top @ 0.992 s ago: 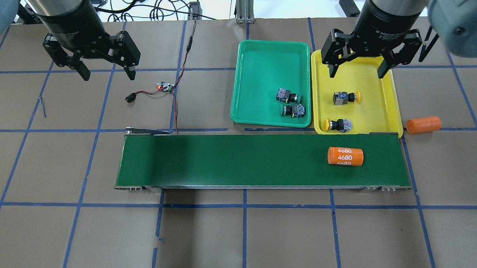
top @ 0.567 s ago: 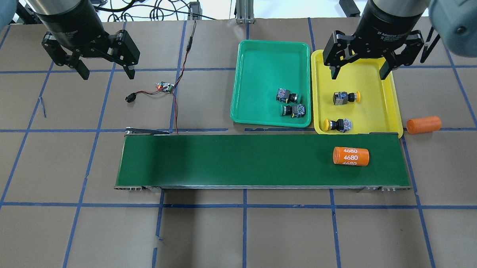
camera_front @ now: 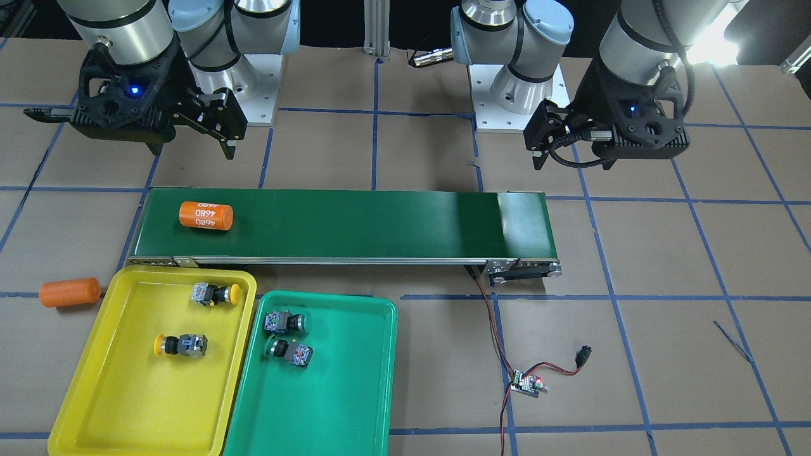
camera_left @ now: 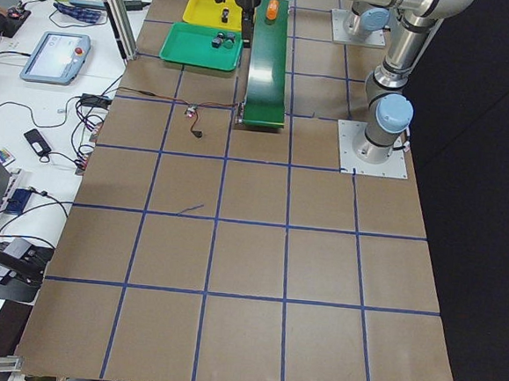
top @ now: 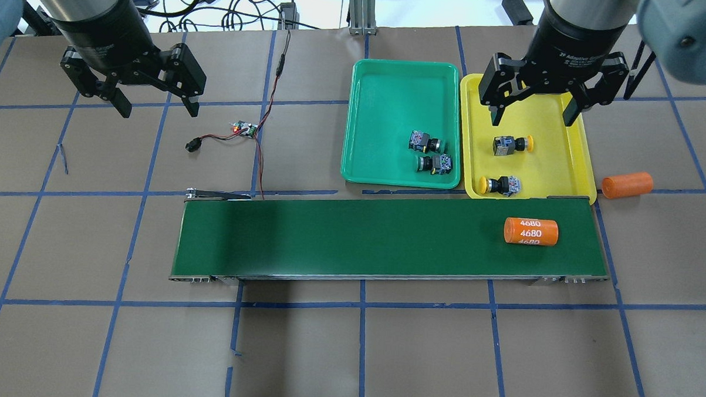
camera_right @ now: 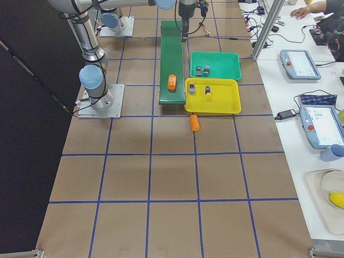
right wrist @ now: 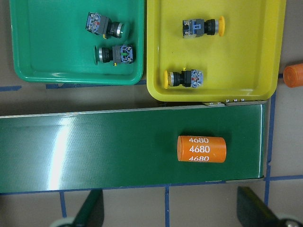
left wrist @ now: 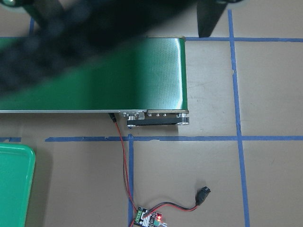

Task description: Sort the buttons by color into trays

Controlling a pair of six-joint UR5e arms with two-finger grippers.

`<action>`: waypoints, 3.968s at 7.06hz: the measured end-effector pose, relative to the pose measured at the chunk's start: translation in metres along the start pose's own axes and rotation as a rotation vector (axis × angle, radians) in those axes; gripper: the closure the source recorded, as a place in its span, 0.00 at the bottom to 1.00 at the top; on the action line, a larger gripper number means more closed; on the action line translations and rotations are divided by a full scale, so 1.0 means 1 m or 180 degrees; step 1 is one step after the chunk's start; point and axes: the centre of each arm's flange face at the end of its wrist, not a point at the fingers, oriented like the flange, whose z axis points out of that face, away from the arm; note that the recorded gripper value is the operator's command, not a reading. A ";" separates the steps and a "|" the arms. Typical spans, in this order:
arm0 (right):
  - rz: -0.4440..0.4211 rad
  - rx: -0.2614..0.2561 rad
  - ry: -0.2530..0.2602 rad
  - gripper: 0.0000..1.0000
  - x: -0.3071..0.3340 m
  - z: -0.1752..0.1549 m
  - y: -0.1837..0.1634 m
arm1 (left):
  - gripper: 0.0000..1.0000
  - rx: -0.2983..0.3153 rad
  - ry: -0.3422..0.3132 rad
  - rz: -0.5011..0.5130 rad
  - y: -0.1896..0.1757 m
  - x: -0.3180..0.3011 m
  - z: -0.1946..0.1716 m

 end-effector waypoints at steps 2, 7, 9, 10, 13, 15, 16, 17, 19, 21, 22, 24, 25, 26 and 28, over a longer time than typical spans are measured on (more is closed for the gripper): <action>-0.0003 -0.0008 0.0000 0.00 0.000 0.001 0.000 | 0.00 0.0009 0.0002 -0.0010 0.000 -0.002 -0.001; -0.0013 -0.0005 0.0060 0.00 0.002 0.000 0.000 | 0.00 0.0056 -0.0002 -0.0017 -0.003 -0.003 -0.002; -0.0019 -0.0044 0.0137 0.00 0.004 0.000 0.001 | 0.00 0.0053 0.0003 -0.0018 -0.003 -0.002 -0.001; -0.0021 -0.0067 0.0164 0.00 0.004 0.000 0.002 | 0.00 0.0046 0.0005 -0.0020 -0.003 -0.002 -0.001; -0.0038 -0.0098 0.0207 0.00 0.005 0.002 0.002 | 0.00 0.0046 0.0008 -0.0018 -0.003 -0.002 0.000; -0.0028 -0.0120 0.0181 0.00 0.004 0.005 0.001 | 0.00 0.0045 0.0008 -0.0018 -0.003 -0.002 0.000; -0.0022 -0.0120 0.0180 0.00 0.004 0.005 0.002 | 0.00 0.0046 0.0008 -0.0018 -0.003 -0.002 0.000; -0.0028 -0.0117 0.0191 0.00 0.004 0.005 0.002 | 0.00 0.0040 0.0008 -0.0019 -0.002 -0.002 0.000; -0.0044 -0.0114 0.0212 0.00 0.005 0.005 0.002 | 0.00 0.0034 0.0008 -0.0018 -0.002 -0.002 0.002; -0.0018 -0.0099 0.0132 0.00 0.002 0.006 0.001 | 0.00 0.0039 0.0008 -0.0019 -0.002 -0.001 0.001; -0.0010 -0.0088 0.0036 0.00 -0.001 0.006 0.000 | 0.00 0.0044 0.0008 -0.0020 -0.002 -0.002 0.000; -0.0020 -0.0076 -0.0023 0.00 -0.003 0.005 0.000 | 0.00 0.0046 0.0008 -0.0018 -0.002 -0.002 0.000; -0.0022 -0.0077 -0.0024 0.00 -0.003 0.006 0.000 | 0.00 0.0042 0.0008 -0.0017 -0.002 -0.002 0.001; -0.0022 -0.0077 -0.0021 0.00 -0.003 0.006 0.000 | 0.00 0.0040 0.0008 -0.0017 -0.002 -0.002 0.001; -0.0024 -0.0077 -0.0015 0.00 -0.002 0.006 -0.001 | 0.00 0.0046 0.0008 -0.0021 -0.003 -0.002 0.000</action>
